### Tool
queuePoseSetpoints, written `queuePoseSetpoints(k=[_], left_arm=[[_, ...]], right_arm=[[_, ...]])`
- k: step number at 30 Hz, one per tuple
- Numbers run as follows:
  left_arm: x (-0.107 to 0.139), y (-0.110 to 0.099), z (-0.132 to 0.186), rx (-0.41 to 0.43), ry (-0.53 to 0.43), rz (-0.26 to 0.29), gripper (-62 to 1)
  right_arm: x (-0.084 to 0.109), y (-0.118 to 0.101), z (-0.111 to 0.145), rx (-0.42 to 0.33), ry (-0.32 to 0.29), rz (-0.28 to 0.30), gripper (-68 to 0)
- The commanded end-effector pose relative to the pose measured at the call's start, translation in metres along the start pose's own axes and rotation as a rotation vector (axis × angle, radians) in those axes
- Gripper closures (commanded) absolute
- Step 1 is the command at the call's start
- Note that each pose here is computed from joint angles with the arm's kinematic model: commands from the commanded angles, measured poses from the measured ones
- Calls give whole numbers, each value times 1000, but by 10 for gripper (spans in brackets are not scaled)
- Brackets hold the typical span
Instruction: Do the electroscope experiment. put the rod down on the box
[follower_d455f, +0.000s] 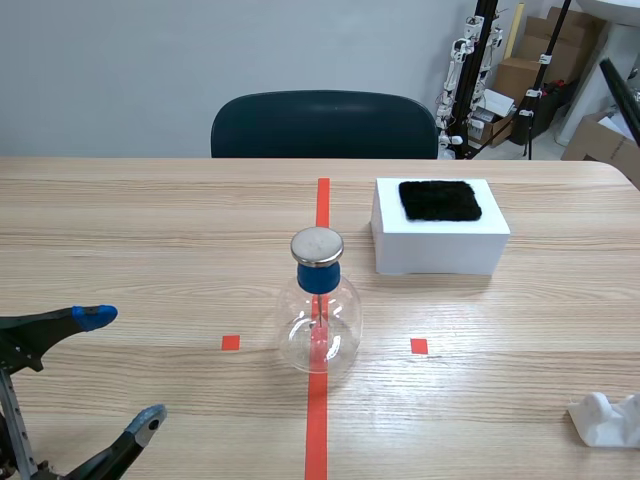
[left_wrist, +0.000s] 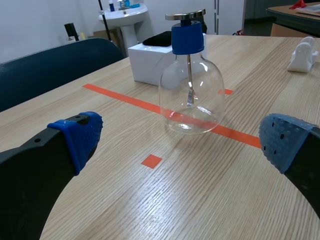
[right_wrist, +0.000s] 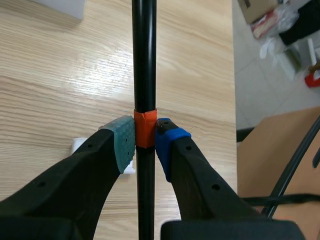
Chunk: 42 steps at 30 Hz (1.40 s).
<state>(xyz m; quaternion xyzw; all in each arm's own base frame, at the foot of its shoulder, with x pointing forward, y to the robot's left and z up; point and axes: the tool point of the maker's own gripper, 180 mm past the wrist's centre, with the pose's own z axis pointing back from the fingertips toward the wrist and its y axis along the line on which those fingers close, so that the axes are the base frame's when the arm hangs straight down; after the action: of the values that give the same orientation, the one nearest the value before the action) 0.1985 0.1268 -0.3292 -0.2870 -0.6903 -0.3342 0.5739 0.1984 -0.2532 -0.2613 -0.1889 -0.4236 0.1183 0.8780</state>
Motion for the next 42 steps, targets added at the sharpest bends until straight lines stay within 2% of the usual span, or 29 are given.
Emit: queuePoseSetpoints(k=[1,7,14,21,25,30,36,42], left_arm=[[8,8,0,14,-29,-22,-623],[8,8,0,14,-29,-22,-623],[8,8,0,14,-29,-22,-623],[8,8,0,14,-29,-22,-623],[8,9,0,14,-28,-22,-623],[8,8,0,14,-28,-22,-623],[8,8,0,14,-28,-22,-623],[8,8,0,14,-28,-22,-623]], right_arm=[[12,-8,-3,-15,-19,-10,2],[8,-8,-10,1,81,-84,2],[8,-11,-20,6,152,-150,2],[-8,-9,-45,21,266,-213,2],[-15,-6,-60,34,302,-238,2],[-19,-2,-76,65,325,-240,2],[-13,4,-95,105,329,-240,2],[-19,16,-107,140,387,-241,2]])
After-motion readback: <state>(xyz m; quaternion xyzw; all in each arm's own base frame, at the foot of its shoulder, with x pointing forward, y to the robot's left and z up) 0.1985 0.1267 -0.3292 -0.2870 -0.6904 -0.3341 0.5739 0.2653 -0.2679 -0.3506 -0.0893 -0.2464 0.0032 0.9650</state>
